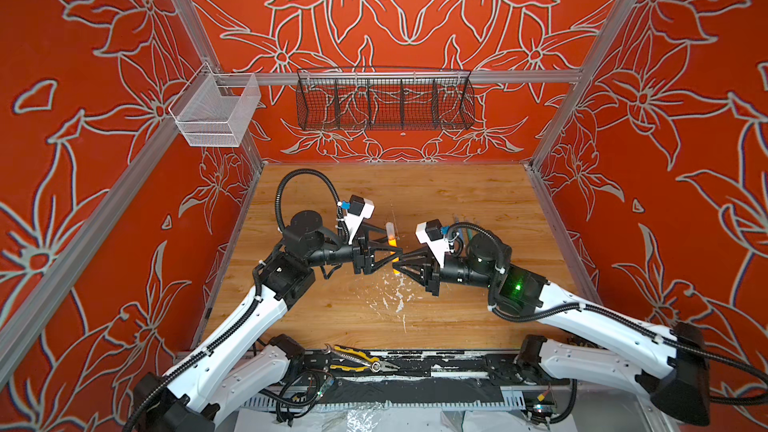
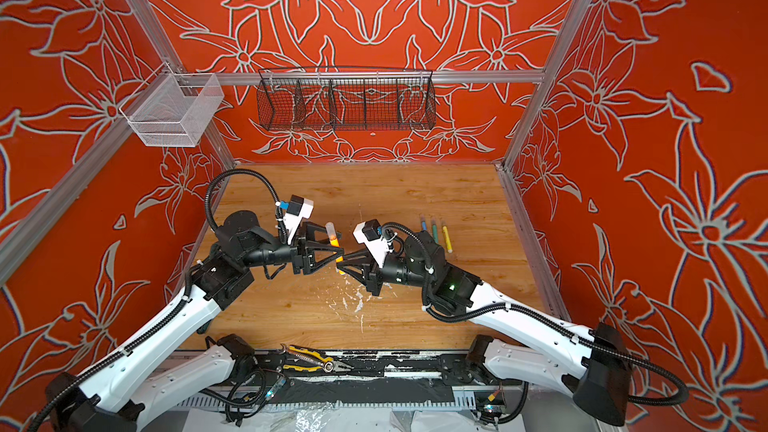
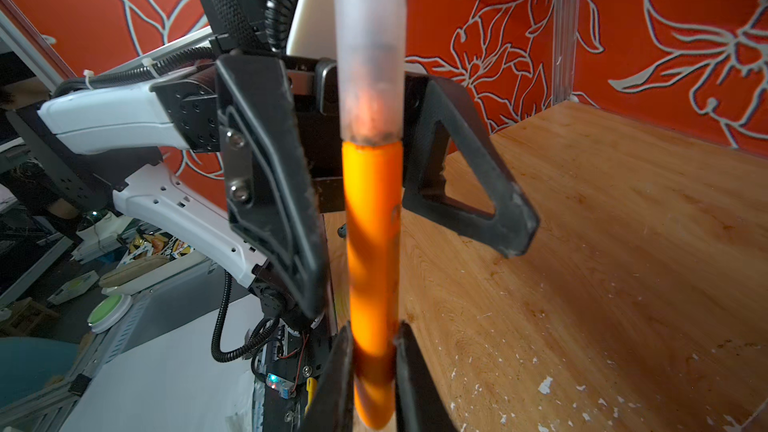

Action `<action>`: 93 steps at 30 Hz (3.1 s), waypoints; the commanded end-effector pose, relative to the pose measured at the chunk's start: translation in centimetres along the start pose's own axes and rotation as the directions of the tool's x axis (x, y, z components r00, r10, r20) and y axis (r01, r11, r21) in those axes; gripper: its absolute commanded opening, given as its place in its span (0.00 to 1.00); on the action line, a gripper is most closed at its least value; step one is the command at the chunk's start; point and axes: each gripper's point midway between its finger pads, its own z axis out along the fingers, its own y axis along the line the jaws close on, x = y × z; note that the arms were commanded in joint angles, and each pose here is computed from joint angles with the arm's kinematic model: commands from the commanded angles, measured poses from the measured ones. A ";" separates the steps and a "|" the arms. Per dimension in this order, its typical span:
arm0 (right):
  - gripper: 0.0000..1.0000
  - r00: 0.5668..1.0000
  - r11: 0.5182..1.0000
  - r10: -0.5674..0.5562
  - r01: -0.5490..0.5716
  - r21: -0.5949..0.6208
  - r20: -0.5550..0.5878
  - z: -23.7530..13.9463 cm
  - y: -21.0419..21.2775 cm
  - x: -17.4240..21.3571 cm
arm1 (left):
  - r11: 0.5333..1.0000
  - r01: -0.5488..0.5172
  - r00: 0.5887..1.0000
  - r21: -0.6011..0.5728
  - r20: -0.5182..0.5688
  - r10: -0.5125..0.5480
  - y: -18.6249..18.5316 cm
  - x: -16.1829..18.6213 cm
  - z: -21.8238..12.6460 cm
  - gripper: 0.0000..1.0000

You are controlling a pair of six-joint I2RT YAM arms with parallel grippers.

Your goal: Insert the pens into the pen caps

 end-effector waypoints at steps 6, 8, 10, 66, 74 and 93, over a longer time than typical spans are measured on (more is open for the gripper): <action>0.00 0.999 0.999 0.021 -0.022 -0.037 -0.037 0.1 0.9 -0.8 | 0.997 -0.075 0.997 0.014 0.012 0.074 -0.9 -1.1 -0.3 0.16; 0.00 1.000 0.999 0.020 -0.021 -0.041 -0.021 0.1 1.0 -1.0 | 0.997 -0.076 0.997 0.017 0.011 0.076 -1.0 -1.1 -0.3 0.01; 0.00 1.000 0.999 0.019 -0.020 -0.048 -0.003 0.2 1.0 -1.5 | 0.997 -0.067 0.998 0.023 0.005 0.067 -1.0 -0.9 -0.3 0.00; 0.00 0.999 0.988 0.024 -0.029 -0.150 -0.036 3.1 1.6 -1.7 | 0.995 -0.063 0.997 0.083 0.059 0.058 -1.5 -4.7 -2.8 0.44; 0.00 0.999 0.989 0.024 -0.029 -0.144 -0.036 3.2 1.4 -1.8 | 0.994 -0.065 0.997 0.093 0.041 0.062 -1.6 -4.4 -2.8 0.25; 0.00 0.992 0.978 -0.033 0.057 -0.202 0.121 0.6 4.4 -7.0 | 0.957 -0.017 0.988 0.291 -0.144 0.062 -4.8 -0.3 -2.5 0.00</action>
